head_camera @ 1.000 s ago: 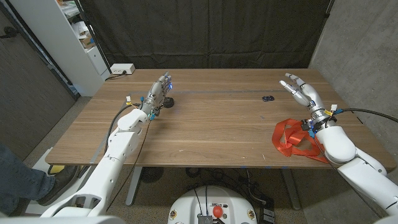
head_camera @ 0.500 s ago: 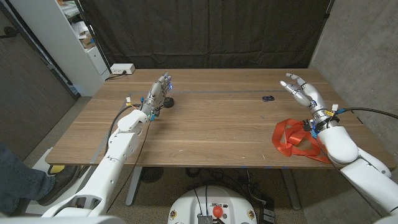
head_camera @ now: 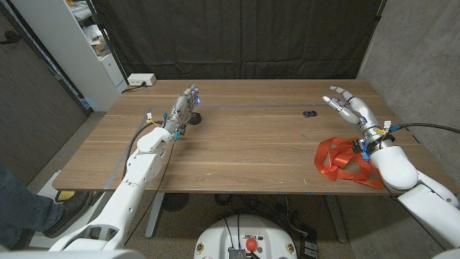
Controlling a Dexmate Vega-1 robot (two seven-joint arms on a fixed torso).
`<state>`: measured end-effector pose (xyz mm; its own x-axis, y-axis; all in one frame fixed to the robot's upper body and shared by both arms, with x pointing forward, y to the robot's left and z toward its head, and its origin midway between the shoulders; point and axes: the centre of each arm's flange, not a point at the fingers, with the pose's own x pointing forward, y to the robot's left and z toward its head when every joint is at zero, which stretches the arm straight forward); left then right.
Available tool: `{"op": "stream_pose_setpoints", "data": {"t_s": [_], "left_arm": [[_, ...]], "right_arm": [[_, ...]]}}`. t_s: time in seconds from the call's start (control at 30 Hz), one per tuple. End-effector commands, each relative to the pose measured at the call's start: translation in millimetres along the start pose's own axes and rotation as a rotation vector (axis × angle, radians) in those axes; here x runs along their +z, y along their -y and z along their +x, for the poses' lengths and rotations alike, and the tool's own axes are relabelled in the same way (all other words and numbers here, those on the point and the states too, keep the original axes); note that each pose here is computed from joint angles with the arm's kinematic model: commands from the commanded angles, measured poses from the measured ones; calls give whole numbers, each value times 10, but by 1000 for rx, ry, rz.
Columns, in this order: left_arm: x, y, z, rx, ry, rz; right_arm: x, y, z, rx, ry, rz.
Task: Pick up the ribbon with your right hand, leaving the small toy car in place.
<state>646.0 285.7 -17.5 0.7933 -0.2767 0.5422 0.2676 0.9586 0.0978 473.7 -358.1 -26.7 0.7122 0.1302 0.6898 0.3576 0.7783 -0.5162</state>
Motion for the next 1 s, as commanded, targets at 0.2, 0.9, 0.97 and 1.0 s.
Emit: {"op": "stream_pose_setpoints", "data": {"t_s": [0.2,0.9,0.97,1.0], "left_arm": [[-33,2,-14,-5,-9,-3],[-32,53,-49,-11,-6,-1],[-37,59,-56,-9,-4,-5],[-40,63,-57,-10,-3,-9]], "right_arm": [[43,-40,-72,57,-26,-73],[46,-7,-157,125,-57,-138],[46,-9,-159,131,-60,-145],[46,-9,-159,134,-61,-144]]}}
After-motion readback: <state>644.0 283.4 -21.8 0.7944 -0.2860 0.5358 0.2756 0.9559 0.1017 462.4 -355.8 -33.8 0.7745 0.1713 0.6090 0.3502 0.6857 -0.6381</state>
